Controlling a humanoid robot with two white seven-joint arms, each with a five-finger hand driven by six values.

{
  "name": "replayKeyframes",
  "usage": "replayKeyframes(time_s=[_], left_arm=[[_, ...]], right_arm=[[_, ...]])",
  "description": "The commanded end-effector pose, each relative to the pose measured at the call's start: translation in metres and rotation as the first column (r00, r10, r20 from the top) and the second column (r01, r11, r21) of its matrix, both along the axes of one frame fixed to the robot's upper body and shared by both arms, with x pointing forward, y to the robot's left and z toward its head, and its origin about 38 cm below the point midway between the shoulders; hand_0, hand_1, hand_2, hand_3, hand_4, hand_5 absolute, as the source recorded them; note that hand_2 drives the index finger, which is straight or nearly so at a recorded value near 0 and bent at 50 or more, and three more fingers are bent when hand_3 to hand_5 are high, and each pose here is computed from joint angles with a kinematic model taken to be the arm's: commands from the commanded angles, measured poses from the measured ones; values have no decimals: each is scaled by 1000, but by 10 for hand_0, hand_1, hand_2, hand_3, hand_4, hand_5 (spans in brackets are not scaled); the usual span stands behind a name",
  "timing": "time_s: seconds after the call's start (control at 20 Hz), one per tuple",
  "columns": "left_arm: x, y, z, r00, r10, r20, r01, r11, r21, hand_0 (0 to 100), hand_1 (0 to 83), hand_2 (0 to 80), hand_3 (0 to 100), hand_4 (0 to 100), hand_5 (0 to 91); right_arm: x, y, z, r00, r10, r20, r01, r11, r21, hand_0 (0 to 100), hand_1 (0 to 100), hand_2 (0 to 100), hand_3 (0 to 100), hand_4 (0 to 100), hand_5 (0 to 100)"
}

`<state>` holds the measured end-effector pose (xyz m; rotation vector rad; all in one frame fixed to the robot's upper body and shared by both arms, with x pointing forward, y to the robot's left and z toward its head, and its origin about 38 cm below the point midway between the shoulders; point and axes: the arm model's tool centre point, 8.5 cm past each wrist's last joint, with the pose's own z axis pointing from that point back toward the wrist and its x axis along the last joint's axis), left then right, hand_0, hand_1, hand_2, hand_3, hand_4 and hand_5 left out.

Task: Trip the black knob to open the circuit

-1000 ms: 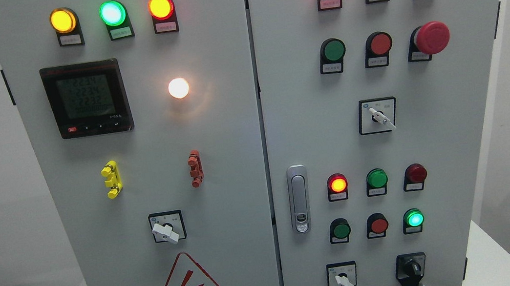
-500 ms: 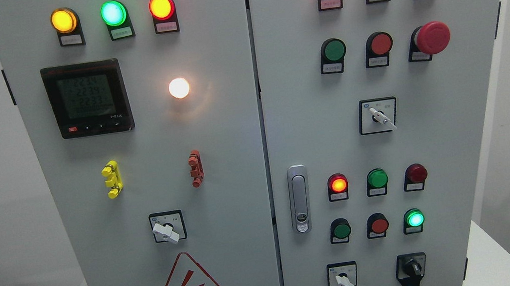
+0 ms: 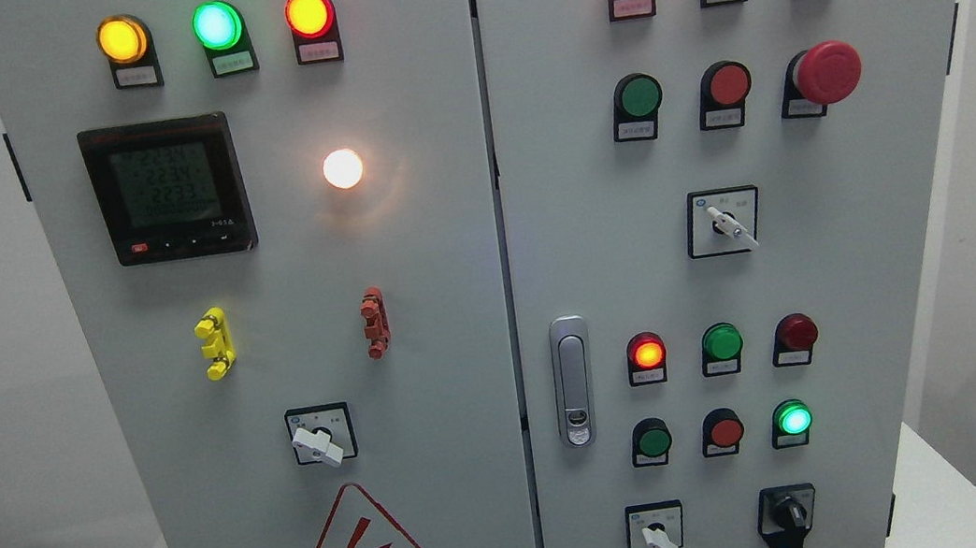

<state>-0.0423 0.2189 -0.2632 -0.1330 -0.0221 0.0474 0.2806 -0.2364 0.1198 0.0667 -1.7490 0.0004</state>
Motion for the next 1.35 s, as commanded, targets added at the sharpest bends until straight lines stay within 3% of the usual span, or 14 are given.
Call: replayKeyframes(time_s=[0.0, 0.2, 0.35, 1.3], left_arm=[[0, 0, 0, 1000, -23, -1, 23, 1000, -1, 120, 389, 0, 0, 0, 0], [0, 0, 0, 1000, -23, -1, 23, 1000, -1, 120, 389, 0, 0, 0, 0], [0, 0, 0, 1000, -23, -1, 23, 1000, -1, 120, 389, 0, 0, 0, 0], [0, 0, 0, 1000, -23, 0, 23, 1000, -1, 120, 389, 0, 0, 0, 0]], right_arm=[[-5, -1, 10, 999, -20, 32, 19, 1000, 23, 0, 5, 0, 298, 244, 246], [-7, -1, 8, 1000, -19, 25, 18, 1000, 23, 0, 3, 0, 83, 27, 64], [-7, -1, 7, 1000, -18, 22, 17, 1000, 22, 0, 0, 0, 12, 0, 0], [-7, 0, -1, 1000, -17, -3, 17, 999, 28, 0, 0, 0, 0, 0, 0]])
